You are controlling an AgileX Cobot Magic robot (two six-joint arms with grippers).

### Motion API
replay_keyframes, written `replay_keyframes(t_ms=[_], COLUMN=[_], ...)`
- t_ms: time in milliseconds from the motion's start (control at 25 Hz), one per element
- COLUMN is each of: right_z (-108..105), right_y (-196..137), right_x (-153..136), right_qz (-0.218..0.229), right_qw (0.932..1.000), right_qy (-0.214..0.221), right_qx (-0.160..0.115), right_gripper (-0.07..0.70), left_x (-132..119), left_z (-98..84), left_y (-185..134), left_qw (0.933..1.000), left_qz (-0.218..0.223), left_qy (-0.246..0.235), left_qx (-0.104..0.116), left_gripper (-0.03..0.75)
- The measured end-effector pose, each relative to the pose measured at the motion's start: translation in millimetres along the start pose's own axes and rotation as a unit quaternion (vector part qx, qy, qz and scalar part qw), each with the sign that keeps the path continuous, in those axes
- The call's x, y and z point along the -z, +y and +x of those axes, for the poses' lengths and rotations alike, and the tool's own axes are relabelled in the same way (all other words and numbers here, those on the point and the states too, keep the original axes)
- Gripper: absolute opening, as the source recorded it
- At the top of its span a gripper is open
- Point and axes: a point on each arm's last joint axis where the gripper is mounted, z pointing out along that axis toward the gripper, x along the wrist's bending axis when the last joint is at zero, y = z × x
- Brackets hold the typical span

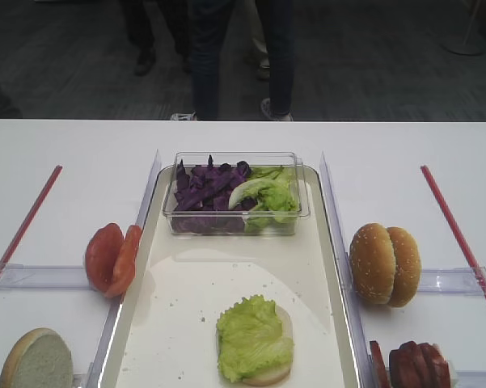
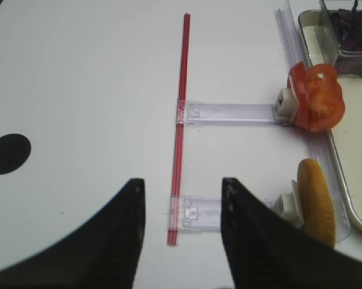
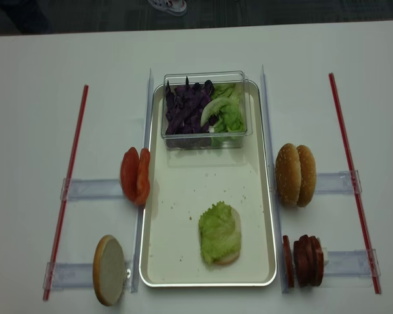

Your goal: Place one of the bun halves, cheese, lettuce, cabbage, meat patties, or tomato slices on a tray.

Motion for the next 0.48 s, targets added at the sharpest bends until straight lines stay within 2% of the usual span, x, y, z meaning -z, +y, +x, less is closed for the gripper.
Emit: replay_keyframes(t_ms=[480], right_z=[0.0], right_y=[0.0], right_x=[0.0], right_qz=[0.000], right_qw=[1.0000], right_qy=[0.000], right_qx=[0.000], right_gripper=[0.326], left_x=[0.0], left_z=[0.0], left_y=[0.0], left_qw=[1.0000], left_qz=[0.000], left_qy=[0.000], left_qx=[0.000], left_gripper=[0.288])
